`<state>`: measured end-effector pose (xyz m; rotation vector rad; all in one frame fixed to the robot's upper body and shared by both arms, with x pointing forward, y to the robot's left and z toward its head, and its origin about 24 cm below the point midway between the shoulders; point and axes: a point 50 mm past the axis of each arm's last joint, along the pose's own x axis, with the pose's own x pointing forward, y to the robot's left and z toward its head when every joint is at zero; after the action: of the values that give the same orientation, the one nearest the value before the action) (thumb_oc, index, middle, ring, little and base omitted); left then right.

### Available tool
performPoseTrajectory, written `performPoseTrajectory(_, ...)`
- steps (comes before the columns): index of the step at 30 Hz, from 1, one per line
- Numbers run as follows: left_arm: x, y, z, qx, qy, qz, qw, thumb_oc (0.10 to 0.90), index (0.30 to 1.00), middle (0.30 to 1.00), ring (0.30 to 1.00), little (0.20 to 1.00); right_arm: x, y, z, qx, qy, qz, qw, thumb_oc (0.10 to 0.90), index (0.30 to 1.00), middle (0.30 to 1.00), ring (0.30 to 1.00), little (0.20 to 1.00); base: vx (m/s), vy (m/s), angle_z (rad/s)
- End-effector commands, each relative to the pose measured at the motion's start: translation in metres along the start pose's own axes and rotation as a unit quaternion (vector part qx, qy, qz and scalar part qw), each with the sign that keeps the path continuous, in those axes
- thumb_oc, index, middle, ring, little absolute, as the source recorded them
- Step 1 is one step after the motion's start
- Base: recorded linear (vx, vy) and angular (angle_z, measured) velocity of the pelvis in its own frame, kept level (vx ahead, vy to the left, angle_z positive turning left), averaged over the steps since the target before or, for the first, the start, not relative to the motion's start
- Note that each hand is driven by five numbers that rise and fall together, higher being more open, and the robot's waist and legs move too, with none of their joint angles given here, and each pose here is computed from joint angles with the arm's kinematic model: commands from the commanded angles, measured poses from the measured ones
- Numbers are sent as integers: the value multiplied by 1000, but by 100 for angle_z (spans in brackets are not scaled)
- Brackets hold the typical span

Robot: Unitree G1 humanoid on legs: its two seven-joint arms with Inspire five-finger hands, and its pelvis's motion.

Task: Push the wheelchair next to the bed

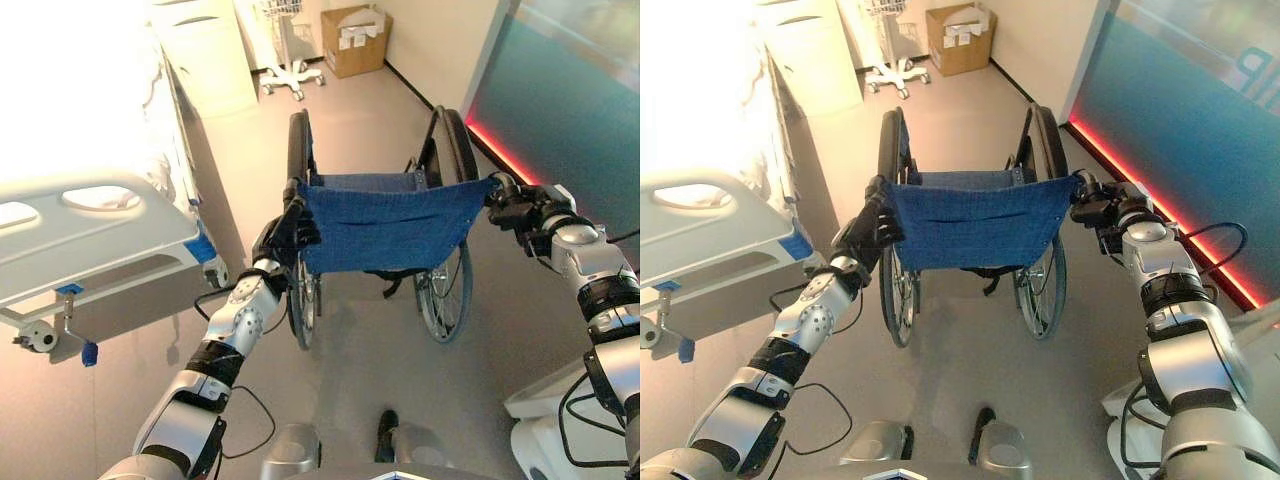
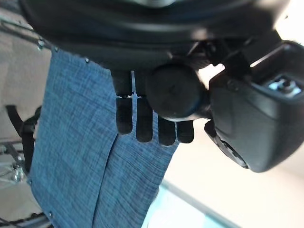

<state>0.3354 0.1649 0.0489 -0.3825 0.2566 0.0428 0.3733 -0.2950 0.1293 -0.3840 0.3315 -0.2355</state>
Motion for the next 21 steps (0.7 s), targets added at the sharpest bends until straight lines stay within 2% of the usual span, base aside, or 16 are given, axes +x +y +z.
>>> performPoseTrajectory(1, 4, -3, 36, 39, -78, -22, 996, 400, 300, 300, 300, 300, -17, 63, 82, 21, -183, 125, 975, 400, 300, 300, 300, 300, 283, -186, 38)
performPoseTrajectory(4, 9, 4, 48, 40, -88, -20, 995, 400, 300, 300, 300, 300, -17, 68, 89, 9, -182, 116, 976, 400, 300, 300, 300, 300, 349, -121, 27)
performPoseTrajectory(8, 12, -3, 52, 28, -95, -28, 995, 400, 300, 300, 300, 300, -16, 70, 87, 5, -177, 113, 978, 400, 300, 300, 300, 300, 428, -79, 10)
performPoseTrajectory(13, 3, -1, 47, 29, -90, -33, 995, 400, 300, 300, 300, 300, -14, 58, 69, 2, -168, 113, 979, 400, 300, 300, 300, 300, 469, -50, -14)
performPoseTrajectory(21, 2, 4, 27, 45, -55, -26, 997, 400, 300, 300, 300, 300, -12, 66, 46, 25, -152, 131, 979, 400, 300, 300, 300, 300, 423, 35, -17)
